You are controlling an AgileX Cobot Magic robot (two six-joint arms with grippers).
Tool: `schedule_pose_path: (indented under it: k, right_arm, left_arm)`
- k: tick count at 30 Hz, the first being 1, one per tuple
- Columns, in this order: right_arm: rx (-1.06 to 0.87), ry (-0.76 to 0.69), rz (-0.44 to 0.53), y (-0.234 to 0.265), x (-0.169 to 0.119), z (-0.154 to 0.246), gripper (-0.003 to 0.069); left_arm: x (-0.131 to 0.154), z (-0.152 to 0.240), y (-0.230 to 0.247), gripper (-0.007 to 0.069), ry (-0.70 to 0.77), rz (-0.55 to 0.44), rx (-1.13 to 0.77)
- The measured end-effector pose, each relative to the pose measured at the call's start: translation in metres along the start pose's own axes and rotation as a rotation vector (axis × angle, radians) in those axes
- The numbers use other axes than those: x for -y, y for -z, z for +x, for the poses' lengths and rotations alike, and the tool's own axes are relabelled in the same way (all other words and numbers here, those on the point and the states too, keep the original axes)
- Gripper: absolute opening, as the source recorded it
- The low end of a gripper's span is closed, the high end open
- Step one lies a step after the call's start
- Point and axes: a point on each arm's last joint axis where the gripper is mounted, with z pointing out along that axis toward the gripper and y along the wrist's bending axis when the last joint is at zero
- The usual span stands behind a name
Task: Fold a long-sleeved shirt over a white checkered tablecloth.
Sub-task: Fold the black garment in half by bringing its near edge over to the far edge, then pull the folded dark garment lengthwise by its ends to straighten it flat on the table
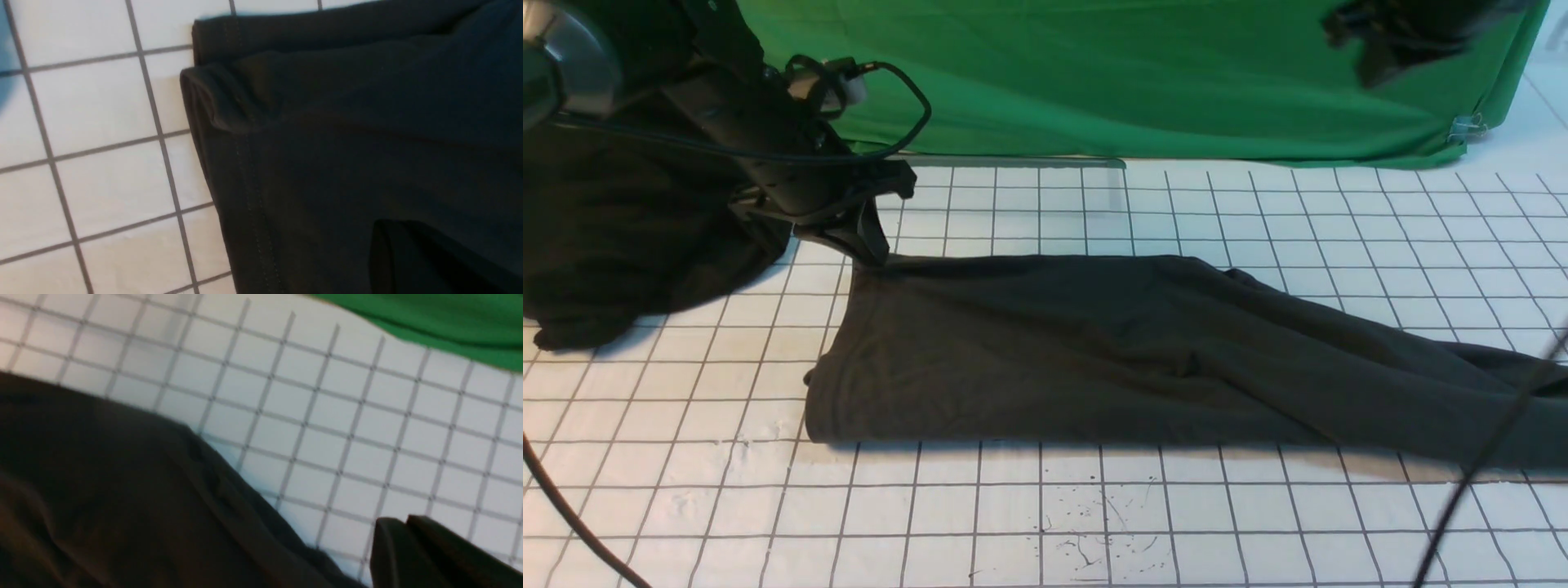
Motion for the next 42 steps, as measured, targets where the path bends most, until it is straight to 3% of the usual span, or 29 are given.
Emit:
schedule_pose_path:
  k: [3, 8, 12, 17, 21, 28, 33, 39, 42]
  right_arm:
    - [-0.111, -0.044, 0.089, 0.009, 0.021, 0.041, 0.0036]
    - [-0.229, -0.181, 0.171, -0.022, 0.071, 0.105, 0.0062]
    - [-0.272, -0.257, 0.136, -0.067, 0.091, 0.139, 0.0107]
    - [-0.344, -0.24, 0.101, -0.105, 0.094, 0.153, 0.0179]
    - [-0.52, -0.249, 0.061, -0.13, 0.091, 0.174, 0.0267]
    - [-0.611, -0.236, 0.053, -0.136, 0.087, 0.194, 0.0279]
    - [-0.606, -0.205, 0.097, -0.129, 0.094, 0.192, 0.0299]
    - [-0.508, -0.253, 0.155, -0.101, 0.116, 0.175, 0.0459]
    - [-0.498, -0.284, 0.17, -0.098, 0.127, 0.178, 0.0481]
  left_arm:
    - [0.001, 0.0, 0.0, 0.0001, 0.006, 0.01, 0.004]
    - [0.002, -0.003, 0.0, 0.0001, 0.013, 0.018, 0.034]
    - [0.002, -0.003, 0.0, 0.0001, 0.015, 0.021, 0.036]
    - [0.002, -0.004, 0.0, 0.0001, 0.015, 0.02, 0.04]
    - [0.002, -0.004, 0.0, 0.0001, 0.015, 0.02, 0.041]
    - [0.002, -0.004, 0.0, 0.0001, 0.017, 0.023, 0.041]
    - [0.002, -0.004, 0.0, 0.0001, 0.017, 0.023, 0.042]
    - [0.002, -0.004, 0.0, 0.0001, 0.017, 0.023, 0.044]
    - [0.002, -0.005, 0.0, 0.0001, 0.016, 0.021, 0.053]
